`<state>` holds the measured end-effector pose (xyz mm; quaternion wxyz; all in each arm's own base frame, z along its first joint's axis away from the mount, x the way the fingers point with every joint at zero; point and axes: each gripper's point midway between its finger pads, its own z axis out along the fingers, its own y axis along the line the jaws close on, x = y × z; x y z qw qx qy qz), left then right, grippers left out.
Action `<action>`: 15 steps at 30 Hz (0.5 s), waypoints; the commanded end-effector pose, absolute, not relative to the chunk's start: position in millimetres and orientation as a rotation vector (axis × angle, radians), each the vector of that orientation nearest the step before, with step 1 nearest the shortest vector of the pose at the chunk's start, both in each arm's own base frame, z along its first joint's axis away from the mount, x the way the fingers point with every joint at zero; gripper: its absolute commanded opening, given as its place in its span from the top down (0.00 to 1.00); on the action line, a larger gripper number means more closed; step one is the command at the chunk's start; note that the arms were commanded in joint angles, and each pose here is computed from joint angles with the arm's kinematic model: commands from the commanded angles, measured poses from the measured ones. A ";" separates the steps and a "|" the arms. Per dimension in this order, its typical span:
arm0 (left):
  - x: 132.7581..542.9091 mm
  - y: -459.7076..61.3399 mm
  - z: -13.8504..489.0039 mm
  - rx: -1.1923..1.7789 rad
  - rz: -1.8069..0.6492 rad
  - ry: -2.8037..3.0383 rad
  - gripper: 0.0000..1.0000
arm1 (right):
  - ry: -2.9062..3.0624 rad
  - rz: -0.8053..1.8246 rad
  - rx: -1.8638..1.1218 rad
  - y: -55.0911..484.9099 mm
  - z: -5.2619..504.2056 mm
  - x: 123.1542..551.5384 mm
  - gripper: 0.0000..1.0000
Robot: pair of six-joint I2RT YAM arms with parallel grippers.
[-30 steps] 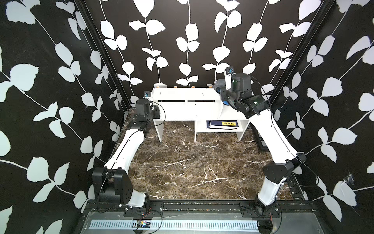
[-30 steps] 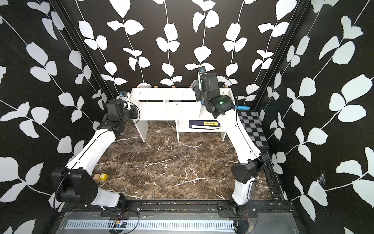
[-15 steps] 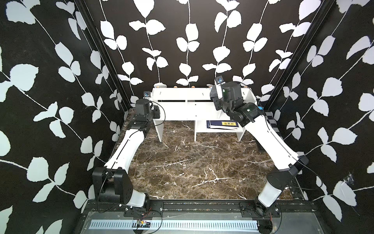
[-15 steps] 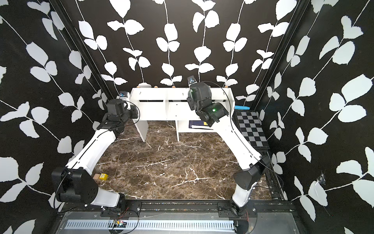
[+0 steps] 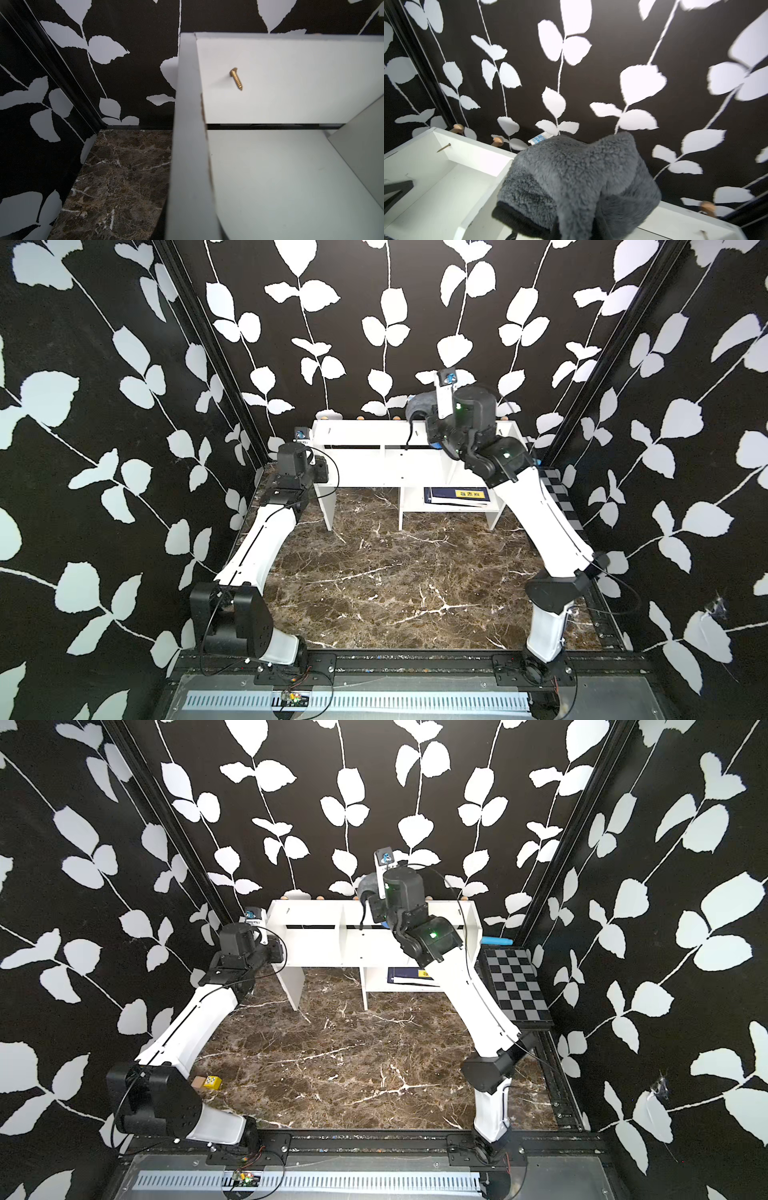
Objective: Wipe the bookshelf clean with a cloth
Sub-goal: Wipe the dust from the shelf.
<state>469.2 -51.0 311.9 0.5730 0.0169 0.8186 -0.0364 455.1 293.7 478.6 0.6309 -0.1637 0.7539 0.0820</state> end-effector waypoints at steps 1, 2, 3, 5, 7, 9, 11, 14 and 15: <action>468.0 -37.2 287.0 -0.136 -0.172 2.010 1.00 | 1.754 0.324 -0.400 326.6 461.4 462.4 1.00; 468.4 -36.6 287.1 -0.138 -0.172 2.009 1.00 | 1.765 0.331 -0.406 331.7 454.4 466.1 1.00; 468.5 -37.3 287.5 -0.135 -0.174 2.009 1.00 | 1.775 0.328 -0.408 334.6 447.6 469.8 1.00; 468.0 -36.3 287.2 -0.136 -0.168 2.009 1.00 | 1.806 0.310 -0.407 336.9 432.4 476.4 1.00; 467.4 -35.2 288.5 -0.136 -0.163 2.006 1.00 | 1.837 0.283 -0.402 336.7 417.1 482.5 1.00; 466.7 -34.9 290.4 -0.135 -0.161 2.001 1.00 | 1.866 0.255 -0.397 334.0 406.1 485.9 1.00; 466.4 -35.3 290.6 -0.134 -0.164 2.001 1.00 | 1.884 0.211 -0.388 327.5 401.3 486.7 1.00; 467.2 -35.2 290.1 -0.135 -0.166 2.001 1.00 | 1.893 0.139 -0.372 313.7 399.2 488.0 1.00; 467.5 -34.9 289.1 -0.136 -0.164 2.003 1.00 | 1.895 0.124 -0.362 307.9 400.1 488.3 1.00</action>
